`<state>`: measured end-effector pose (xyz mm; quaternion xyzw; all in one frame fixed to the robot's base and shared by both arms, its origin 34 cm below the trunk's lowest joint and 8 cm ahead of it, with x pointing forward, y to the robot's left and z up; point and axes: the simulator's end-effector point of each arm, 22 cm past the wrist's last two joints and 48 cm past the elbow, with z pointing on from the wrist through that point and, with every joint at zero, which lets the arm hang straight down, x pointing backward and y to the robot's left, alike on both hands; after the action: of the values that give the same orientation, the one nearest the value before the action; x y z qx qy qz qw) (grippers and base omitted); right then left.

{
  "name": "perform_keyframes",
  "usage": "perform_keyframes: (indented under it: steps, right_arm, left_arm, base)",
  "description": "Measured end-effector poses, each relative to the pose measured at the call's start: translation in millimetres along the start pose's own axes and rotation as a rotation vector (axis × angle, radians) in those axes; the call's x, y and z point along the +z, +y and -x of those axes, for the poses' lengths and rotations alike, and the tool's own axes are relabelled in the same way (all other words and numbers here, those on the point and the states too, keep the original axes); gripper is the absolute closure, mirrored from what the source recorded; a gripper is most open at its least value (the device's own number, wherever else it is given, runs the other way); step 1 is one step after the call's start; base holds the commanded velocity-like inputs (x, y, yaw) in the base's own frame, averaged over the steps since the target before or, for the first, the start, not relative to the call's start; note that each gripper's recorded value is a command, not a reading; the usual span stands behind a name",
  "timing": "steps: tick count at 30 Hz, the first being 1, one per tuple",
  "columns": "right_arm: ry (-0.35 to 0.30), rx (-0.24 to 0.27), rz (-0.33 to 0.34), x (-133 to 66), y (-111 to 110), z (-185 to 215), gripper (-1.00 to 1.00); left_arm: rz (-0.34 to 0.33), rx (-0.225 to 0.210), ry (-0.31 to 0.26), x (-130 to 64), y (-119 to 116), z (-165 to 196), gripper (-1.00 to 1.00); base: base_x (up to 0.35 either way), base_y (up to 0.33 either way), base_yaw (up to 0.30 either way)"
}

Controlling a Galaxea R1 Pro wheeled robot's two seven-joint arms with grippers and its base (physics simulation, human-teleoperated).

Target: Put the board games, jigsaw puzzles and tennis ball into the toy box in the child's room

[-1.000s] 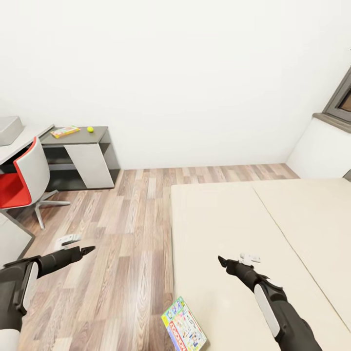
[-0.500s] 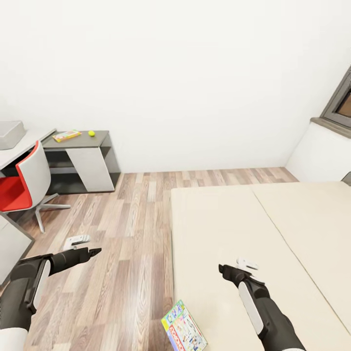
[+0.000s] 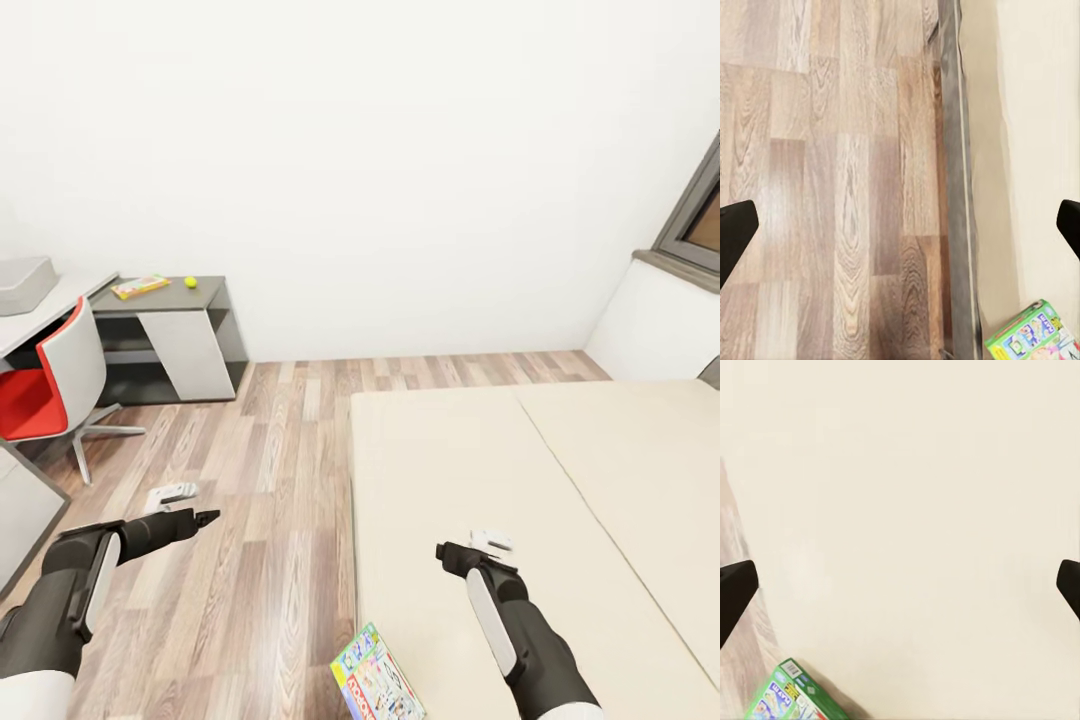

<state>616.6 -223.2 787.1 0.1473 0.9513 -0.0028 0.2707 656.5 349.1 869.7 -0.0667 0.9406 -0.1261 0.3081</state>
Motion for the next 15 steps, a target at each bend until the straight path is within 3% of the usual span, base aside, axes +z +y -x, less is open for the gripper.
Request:
perform_keyframes:
  steps: [9,15]
  right_arm:
    - [-0.003,-0.013,0.019,-5.6,15,15,-1.0]
    - [0.009,-0.019,0.014,-4.7,12,11,-1.0]
  left_arm:
    - [0.036,-0.007,-0.012,-2.2,4,7,-1.0]
    - [0.047,-0.01,-0.01,-2.9,5,7,-1.0]
  base:
    - [0.0,0.0,0.0]
    - [0.0,0.0,0.0]
